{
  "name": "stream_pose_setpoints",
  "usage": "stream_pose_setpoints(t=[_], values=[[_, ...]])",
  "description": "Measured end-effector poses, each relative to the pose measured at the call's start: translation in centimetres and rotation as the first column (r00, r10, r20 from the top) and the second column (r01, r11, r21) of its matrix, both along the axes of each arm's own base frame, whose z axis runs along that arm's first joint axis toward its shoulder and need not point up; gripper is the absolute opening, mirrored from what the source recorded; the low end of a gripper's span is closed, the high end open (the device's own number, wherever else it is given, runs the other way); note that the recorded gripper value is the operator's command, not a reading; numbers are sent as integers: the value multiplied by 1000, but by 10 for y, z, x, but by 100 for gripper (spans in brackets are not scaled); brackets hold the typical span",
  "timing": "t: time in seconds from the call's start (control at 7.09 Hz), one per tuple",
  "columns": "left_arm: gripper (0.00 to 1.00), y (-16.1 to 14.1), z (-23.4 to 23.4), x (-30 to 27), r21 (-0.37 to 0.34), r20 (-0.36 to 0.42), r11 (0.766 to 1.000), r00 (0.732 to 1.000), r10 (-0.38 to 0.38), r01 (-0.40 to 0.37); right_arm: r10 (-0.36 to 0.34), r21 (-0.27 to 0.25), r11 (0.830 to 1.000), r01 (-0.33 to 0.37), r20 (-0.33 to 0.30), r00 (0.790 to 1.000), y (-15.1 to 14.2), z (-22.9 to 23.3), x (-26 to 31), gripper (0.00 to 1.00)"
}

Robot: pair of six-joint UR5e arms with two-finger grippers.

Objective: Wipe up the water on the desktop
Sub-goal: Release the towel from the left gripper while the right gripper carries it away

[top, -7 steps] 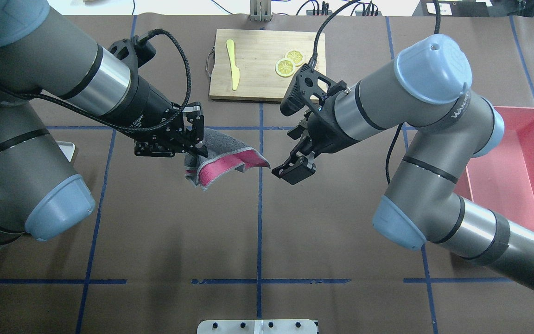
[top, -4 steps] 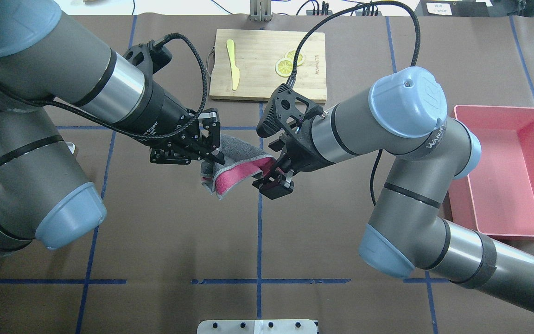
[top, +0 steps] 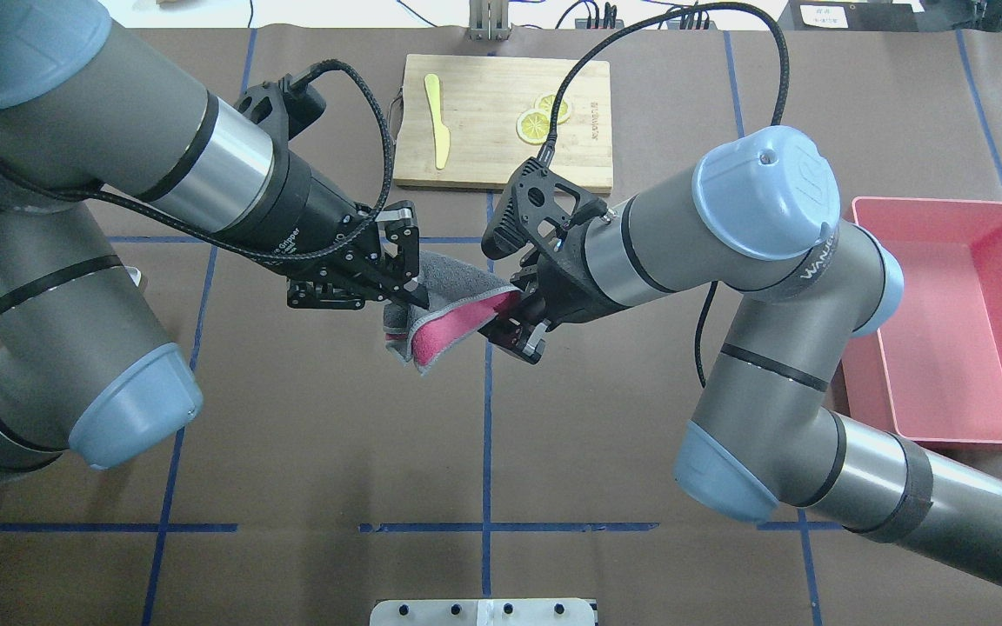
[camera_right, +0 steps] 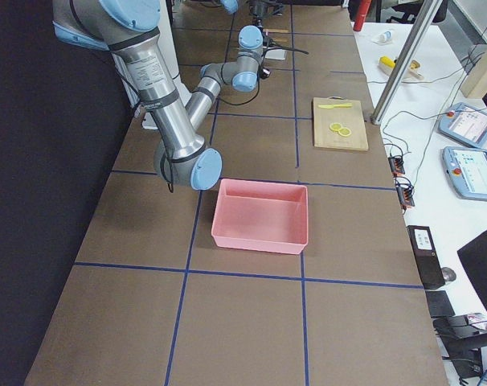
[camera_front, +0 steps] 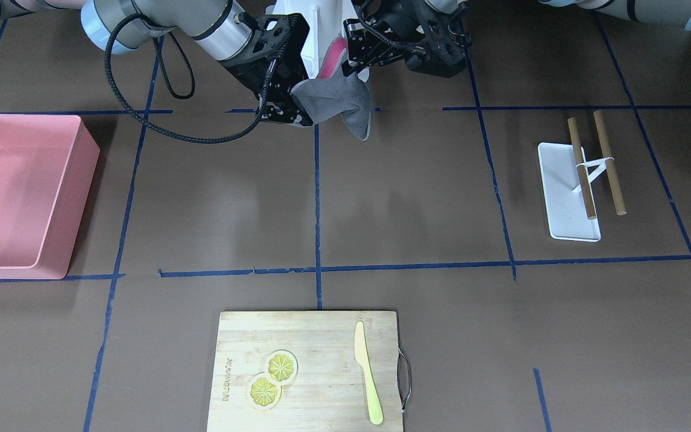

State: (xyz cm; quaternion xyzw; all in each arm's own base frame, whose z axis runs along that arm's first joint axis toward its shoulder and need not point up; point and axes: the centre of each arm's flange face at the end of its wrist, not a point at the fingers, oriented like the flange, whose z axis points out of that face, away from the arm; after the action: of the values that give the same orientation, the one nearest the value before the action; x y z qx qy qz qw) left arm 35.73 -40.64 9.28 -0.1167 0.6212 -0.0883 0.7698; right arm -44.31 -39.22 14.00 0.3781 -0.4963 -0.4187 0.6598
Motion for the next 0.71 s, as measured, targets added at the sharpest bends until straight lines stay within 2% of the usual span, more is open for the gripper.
stream_pose_setpoints(t=[0.28,0.42,0.56,0.71], values=[[1,0,0,0,-1,0,1000,1000,0,0,0,3,1000,0,3,1000,1,0,2,0],[13,0,1,0,-2,0,1000,1000,-1,1,0,5,1000,0,4,1000,1,0,3,0],[95,-1,1,0,-2,1,1000,1000,-2,2,1,6,1000,-1,4,1000,1,0,3,0],[100,0,1,-1,2,-1,1000,1000,-1,1,2,7,1000,-2,4,1000,2,0,4,0]])
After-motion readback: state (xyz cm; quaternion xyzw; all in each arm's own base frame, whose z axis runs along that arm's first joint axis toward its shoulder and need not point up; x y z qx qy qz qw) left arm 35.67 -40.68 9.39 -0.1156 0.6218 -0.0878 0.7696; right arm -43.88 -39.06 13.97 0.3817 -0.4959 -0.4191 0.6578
